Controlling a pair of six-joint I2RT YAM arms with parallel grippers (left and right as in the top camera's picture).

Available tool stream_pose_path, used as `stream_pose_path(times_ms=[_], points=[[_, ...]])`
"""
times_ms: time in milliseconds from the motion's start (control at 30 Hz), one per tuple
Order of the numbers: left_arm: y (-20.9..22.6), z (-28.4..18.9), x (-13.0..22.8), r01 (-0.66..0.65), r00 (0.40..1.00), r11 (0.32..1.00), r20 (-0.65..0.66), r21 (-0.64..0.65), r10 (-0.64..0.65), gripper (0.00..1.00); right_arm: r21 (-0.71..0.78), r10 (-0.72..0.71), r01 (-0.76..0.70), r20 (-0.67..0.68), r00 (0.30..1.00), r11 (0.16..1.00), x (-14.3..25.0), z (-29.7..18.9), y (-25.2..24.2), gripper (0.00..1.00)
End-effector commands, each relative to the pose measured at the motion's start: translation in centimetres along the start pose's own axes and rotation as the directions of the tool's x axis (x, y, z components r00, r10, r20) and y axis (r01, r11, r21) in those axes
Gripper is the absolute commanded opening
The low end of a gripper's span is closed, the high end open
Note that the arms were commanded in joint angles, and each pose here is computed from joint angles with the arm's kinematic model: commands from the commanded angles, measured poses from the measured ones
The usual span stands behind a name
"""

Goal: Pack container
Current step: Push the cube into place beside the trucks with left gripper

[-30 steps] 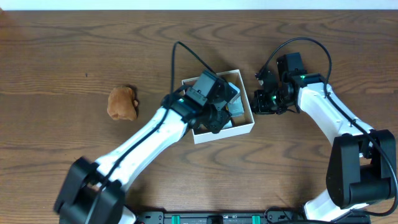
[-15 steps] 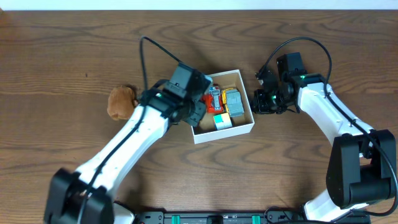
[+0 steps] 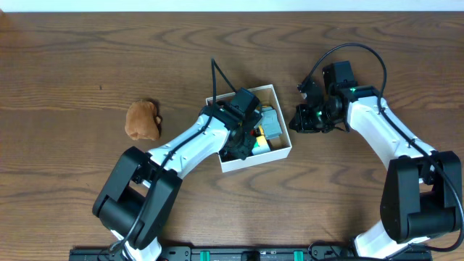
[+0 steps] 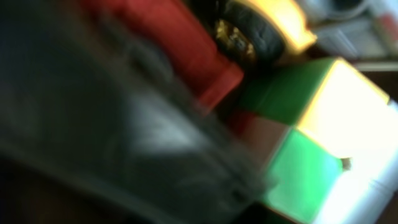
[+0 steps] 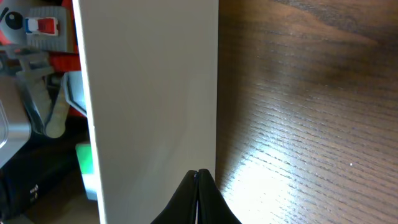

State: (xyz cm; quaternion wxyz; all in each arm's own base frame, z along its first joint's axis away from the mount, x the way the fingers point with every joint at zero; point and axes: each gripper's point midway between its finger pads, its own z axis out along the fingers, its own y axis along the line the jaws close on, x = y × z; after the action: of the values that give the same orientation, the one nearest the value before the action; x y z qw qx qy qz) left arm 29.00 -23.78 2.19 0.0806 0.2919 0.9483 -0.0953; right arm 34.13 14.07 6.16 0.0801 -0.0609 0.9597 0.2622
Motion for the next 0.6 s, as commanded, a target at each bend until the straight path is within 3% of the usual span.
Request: stream_pose_path(times_ms=[0, 200, 567], points=[[-0.4, 1.0, 0.1, -0.003, 1.000, 1.000, -0.007, 0.019, 0.003, 0.13, -0.020, -0.019, 0.019, -0.013, 1.000, 1.000, 0.3, 0.3, 0.5, 0.03], [-0.6, -0.1, -1.7, -0.022, 0.998, 1.000, 0.060, 0.023, 0.020, 0.06, -0.020, -0.019, 0.019, -0.013, 1.000, 1.000, 0.3, 0.3, 0.5, 0.03], [-2.8, -2.0, -4.4, -0.075, 0.988, 0.989, 0.146, 0.125, 0.057, 0.06, -0.020, -0.019, 0.019, -0.013, 1.000, 1.000, 0.3, 0.3, 0.5, 0.04]])
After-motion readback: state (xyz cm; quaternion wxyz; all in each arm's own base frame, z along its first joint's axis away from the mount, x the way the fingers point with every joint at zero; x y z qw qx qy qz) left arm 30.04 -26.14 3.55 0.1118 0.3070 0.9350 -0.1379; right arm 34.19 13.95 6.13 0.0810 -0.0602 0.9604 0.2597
